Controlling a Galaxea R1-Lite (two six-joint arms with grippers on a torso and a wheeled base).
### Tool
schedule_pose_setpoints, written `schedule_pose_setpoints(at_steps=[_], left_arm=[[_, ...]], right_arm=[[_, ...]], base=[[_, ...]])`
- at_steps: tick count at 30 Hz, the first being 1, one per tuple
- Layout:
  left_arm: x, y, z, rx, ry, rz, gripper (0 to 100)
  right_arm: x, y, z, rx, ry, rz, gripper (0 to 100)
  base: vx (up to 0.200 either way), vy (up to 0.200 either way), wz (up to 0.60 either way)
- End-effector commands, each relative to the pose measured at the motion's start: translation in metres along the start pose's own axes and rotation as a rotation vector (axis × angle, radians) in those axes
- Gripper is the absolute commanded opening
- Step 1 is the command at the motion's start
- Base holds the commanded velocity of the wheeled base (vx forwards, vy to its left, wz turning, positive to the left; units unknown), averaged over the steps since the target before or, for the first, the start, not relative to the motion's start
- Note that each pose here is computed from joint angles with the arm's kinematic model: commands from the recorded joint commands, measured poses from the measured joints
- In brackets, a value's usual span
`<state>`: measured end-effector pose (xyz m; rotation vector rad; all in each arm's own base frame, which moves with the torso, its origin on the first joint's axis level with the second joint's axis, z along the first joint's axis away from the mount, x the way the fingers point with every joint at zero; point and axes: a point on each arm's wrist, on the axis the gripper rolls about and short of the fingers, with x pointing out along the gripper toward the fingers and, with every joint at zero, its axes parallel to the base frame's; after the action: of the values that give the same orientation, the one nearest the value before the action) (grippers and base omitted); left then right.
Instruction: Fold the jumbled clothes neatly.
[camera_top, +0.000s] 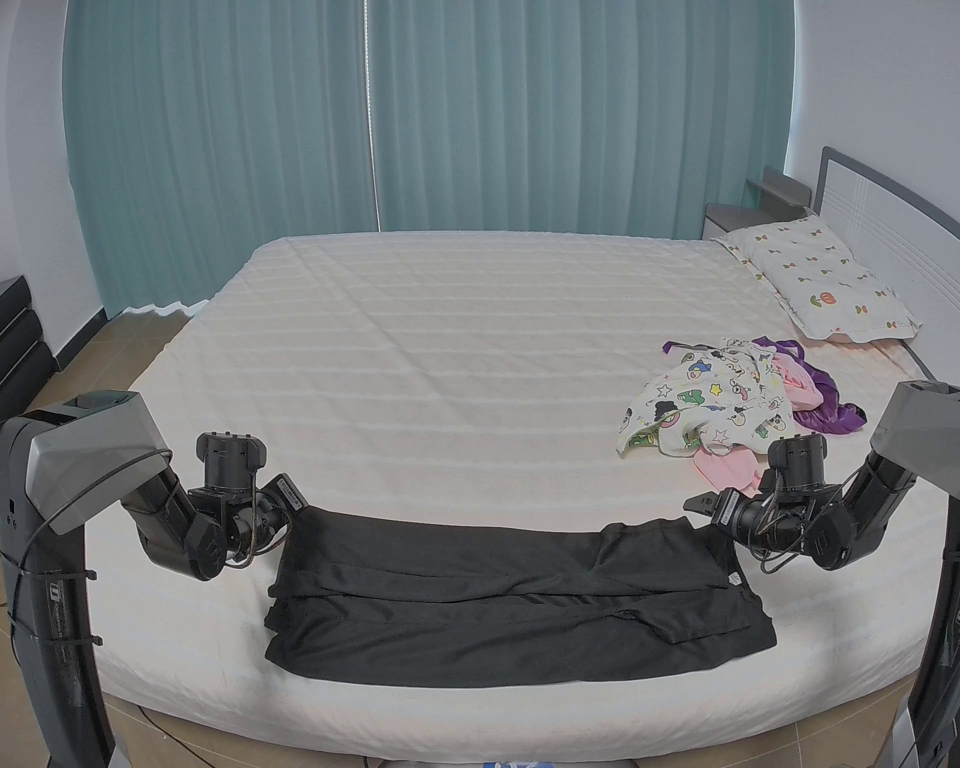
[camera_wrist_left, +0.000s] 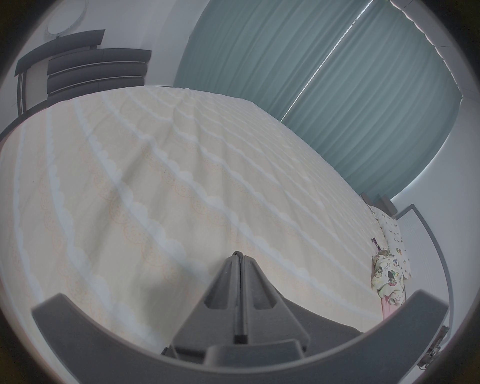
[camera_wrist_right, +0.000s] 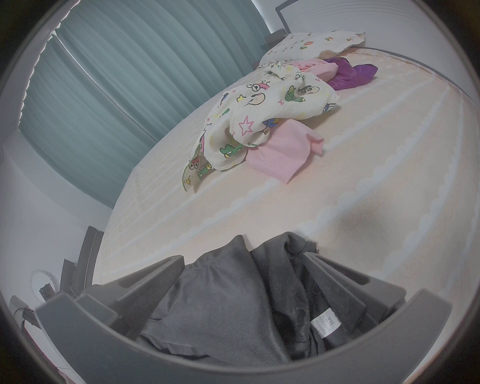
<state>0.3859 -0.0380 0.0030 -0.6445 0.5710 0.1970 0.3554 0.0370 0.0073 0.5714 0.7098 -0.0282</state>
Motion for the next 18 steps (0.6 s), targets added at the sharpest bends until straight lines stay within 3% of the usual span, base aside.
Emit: schedule_pose_setpoints(at_steps=[1,17,18], left_arm=[[0.000,0.000,0.000,-0.001,-0.001,0.000,0],[0.000,0.001,0.000,-0.001,0.002,0.004,0],[0.000,0.001,0.000,-0.001,0.002,0.004,0]], right_arm=[[0.005,-0.004,0.000,0.006,0.004,-0.008,100],[0.043,-0.006,0.000,0.008,0.029,-0.034,100],[0.046,-0.006,0.000,0.009,0.025,-0.035,0]], base=[[0.000,0.000,0.00],[0.000,0.000,0.00],[0.000,0.000,0.00]])
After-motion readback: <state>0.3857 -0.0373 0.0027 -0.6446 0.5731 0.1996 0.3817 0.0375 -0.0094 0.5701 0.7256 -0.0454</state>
